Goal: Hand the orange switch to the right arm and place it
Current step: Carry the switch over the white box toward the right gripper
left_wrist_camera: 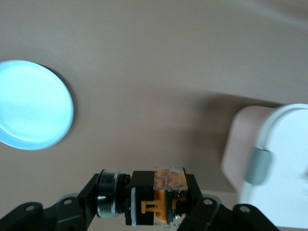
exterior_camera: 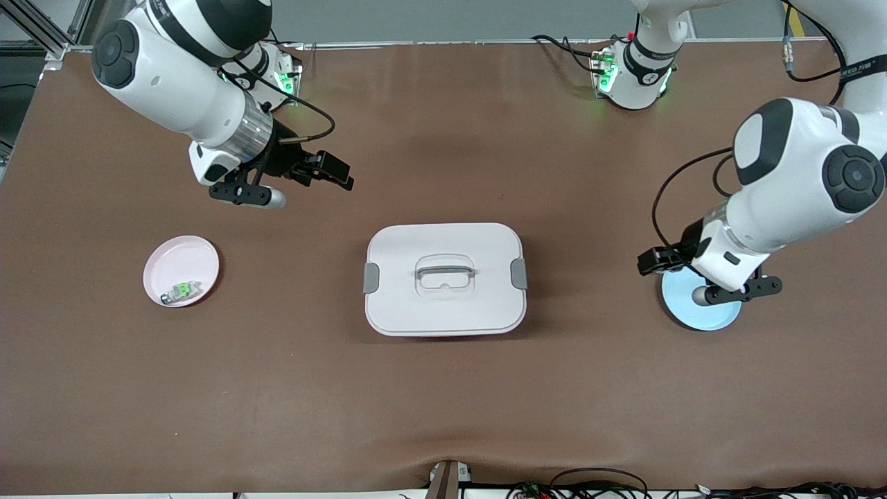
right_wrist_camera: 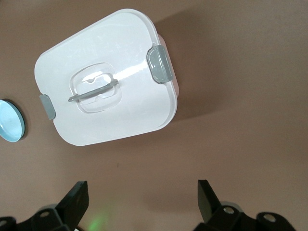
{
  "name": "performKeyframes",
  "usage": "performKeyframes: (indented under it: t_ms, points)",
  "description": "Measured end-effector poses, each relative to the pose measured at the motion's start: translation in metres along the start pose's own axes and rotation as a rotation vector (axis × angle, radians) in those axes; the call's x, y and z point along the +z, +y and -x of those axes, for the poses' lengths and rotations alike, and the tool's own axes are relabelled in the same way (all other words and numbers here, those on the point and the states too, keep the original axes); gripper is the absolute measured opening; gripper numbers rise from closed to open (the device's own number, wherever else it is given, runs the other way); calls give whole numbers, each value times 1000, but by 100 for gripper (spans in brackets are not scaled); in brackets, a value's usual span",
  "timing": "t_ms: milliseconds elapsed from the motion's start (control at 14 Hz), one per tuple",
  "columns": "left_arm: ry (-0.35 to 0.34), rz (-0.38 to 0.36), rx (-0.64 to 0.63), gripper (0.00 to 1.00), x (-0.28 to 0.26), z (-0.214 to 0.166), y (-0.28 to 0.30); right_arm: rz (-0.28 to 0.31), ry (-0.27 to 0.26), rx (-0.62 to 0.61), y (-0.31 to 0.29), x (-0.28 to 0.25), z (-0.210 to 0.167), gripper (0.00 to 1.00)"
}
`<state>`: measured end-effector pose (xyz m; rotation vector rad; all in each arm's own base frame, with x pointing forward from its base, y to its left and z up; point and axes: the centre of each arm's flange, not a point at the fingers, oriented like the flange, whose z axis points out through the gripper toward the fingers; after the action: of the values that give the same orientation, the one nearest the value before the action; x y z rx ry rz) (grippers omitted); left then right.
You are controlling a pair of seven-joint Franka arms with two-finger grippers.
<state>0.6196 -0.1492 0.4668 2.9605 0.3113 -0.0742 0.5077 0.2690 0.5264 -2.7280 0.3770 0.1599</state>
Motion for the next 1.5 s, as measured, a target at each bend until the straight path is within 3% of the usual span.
performKeyframes:
  t_ms: [214, 500, 714, 1000, 1500]
  points:
    - [-21, 54, -87, 72, -8, 22, 46, -15, -3, 6, -1, -1, 0, 100]
    - [-54, 102, -181, 72, -16, 68, 119, -91, 18, 35, -18, -6, 9, 100]
    - [-113, 132, -293, 72, -10, 94, 163, -169, 73, 62, -47, -6, 32, 100]
    - [-184, 123, -454, 72, 8, 125, 214, -336, 147, 114, -56, 13, 61, 100]
    - [-358, 168, -708, 72, 30, 145, 256, -447, 215, 190, -48, 50, 85, 100]
